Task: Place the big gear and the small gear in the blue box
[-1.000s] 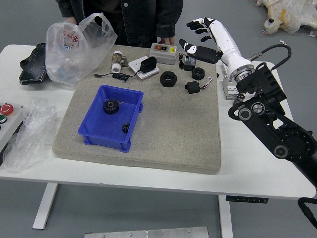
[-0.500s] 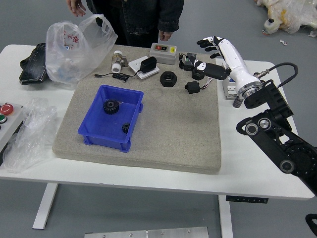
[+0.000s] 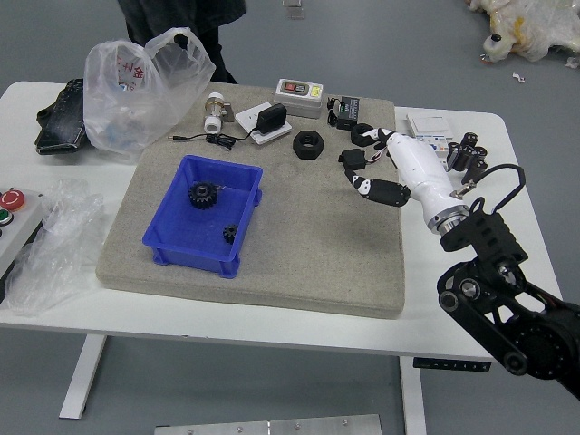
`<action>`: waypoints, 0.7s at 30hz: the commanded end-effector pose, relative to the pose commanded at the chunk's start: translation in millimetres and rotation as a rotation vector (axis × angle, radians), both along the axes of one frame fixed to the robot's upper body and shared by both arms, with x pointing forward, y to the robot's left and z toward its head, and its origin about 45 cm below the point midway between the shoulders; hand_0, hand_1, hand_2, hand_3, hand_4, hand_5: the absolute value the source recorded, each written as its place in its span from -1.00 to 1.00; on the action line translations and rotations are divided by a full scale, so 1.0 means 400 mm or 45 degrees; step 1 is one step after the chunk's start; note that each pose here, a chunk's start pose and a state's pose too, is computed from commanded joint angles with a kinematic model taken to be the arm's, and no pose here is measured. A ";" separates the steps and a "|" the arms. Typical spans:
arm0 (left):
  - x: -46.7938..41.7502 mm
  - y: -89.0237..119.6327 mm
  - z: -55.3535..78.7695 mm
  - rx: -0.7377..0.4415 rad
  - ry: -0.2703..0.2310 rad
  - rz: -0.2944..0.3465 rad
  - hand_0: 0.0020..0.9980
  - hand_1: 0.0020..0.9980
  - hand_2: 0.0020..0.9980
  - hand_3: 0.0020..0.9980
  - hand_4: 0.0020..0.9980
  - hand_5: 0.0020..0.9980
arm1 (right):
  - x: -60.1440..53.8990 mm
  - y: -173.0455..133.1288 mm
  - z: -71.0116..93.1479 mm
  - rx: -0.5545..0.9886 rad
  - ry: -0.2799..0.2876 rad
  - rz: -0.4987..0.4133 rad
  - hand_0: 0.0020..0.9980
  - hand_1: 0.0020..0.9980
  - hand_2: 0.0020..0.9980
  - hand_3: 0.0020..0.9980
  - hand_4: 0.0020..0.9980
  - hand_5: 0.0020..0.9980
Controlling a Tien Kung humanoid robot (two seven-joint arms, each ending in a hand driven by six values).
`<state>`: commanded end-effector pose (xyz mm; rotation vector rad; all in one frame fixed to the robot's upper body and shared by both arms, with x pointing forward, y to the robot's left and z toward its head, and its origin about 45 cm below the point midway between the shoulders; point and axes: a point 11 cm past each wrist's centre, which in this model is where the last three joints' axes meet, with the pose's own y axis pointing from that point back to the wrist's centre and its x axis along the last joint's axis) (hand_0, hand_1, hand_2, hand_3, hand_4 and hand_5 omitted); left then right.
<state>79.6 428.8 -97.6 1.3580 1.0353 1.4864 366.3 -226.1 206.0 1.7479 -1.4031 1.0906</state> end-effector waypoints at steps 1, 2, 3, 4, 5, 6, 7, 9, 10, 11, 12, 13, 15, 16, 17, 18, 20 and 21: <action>0.000 0.000 0.000 0.000 -0.001 0.000 0.29 0.33 0.27 0.38 0.37 -0.68 | -0.007 0.000 -0.010 -0.011 0.003 0.000 -0.08 0.23 0.39 0.53 0.49 -0.37; 0.001 -0.001 0.000 -0.001 0.000 -0.001 0.29 0.33 0.27 0.38 0.37 -0.68 | -0.014 -0.001 -0.021 -0.024 0.006 -0.001 -0.14 0.11 0.36 0.53 0.50 -0.43; 0.001 -0.001 0.000 -0.001 0.000 -0.001 0.29 0.33 0.27 0.38 0.37 -0.68 | -0.019 -0.001 -0.032 -0.038 0.013 -0.001 -0.14 0.11 0.36 0.53 0.50 -0.43; 0.001 -0.001 0.000 -0.001 0.001 -0.002 0.29 0.33 0.27 0.38 0.37 -0.68 | -0.024 0.000 -0.045 -0.051 0.024 -0.001 -0.14 0.11 0.36 0.53 0.50 -0.43; 0.001 0.000 0.000 0.000 0.002 -0.003 0.29 0.33 0.27 0.38 0.37 -0.68 | -0.029 0.000 -0.056 -0.061 0.035 0.000 -0.14 0.11 0.36 0.53 0.50 -0.43; 0.001 0.000 0.000 0.000 0.003 -0.004 0.29 0.33 0.27 0.38 0.37 -0.68 | -0.032 0.001 -0.066 -0.071 0.048 0.002 -0.14 0.11 0.36 0.53 0.50 -0.43; 0.002 0.000 0.001 0.001 0.002 -0.005 0.29 0.33 0.27 0.38 0.37 -0.68 | -0.036 0.003 -0.076 -0.077 0.062 0.004 -0.14 0.11 0.36 0.53 0.50 -0.43; 0.004 0.001 0.001 0.002 0.001 -0.008 0.29 0.33 0.27 0.38 0.37 -0.68 | -0.041 0.010 -0.090 -0.084 0.083 0.013 -0.19 0.07 0.34 0.42 0.43 -0.48; 0.005 0.002 0.002 0.002 0.001 -0.009 0.29 0.33 0.27 0.38 0.37 -0.68 | -0.043 0.015 -0.093 -0.083 0.090 0.019 -0.19 0.07 0.34 0.42 0.43 -0.48; 0.006 0.003 0.002 0.003 0.000 -0.010 0.29 0.33 0.27 0.38 0.37 -0.68 | -0.045 0.021 -0.093 -0.079 0.093 0.028 -0.19 0.07 0.34 0.42 0.43 -0.48; 0.008 0.004 0.003 0.004 0.000 -0.012 0.29 0.33 0.27 0.38 0.37 -0.68 | -0.045 0.029 -0.092 -0.074 0.096 0.038 -0.19 0.07 0.34 0.42 0.43 -0.48; 0.009 0.004 0.004 0.004 0.000 -0.012 0.29 0.33 0.27 0.38 0.37 -0.68 | -0.045 0.035 -0.091 -0.069 0.098 0.045 -0.19 0.07 0.34 0.42 0.43 -0.48; 0.012 0.006 0.005 0.007 -0.004 -0.013 0.29 0.33 0.27 0.38 0.37 -0.68 | -0.044 0.053 -0.083 -0.047 0.104 0.067 -0.23 0.00 0.24 0.28 0.35 -0.51; 0.014 0.007 0.006 0.008 -0.006 -0.013 0.29 0.33 0.27 0.38 0.37 -0.68 | -0.042 0.065 -0.076 -0.034 0.101 0.081 -0.23 0.00 0.24 0.28 0.35 -0.51; 0.015 0.008 0.006 0.009 -0.007 -0.014 0.29 0.33 0.27 0.38 0.37 -0.68 | -0.039 0.077 -0.067 -0.023 0.095 0.094 -0.23 0.00 0.24 0.28 0.35 -0.51; 0.016 0.008 0.006 0.009 -0.008 -0.014 0.29 0.33 0.27 0.38 0.37 -0.68 | -0.036 0.088 -0.058 -0.014 0.089 0.107 -0.23 0.00 0.24 0.28 0.35 -0.51; 0.015 0.009 0.006 0.009 -0.006 -0.013 0.29 0.33 0.27 0.38 0.37 -0.68 | -0.026 0.132 -0.031 0.007 0.067 0.162 -0.24 -0.02 0.17 0.20 0.35 -0.44; 0.015 0.009 0.006 0.009 -0.004 -0.013 0.29 0.33 0.27 0.38 0.37 -0.68 | -0.023 0.154 -0.020 0.011 0.059 0.190 -0.24 -0.02 0.17 0.20 0.35 -0.44</action>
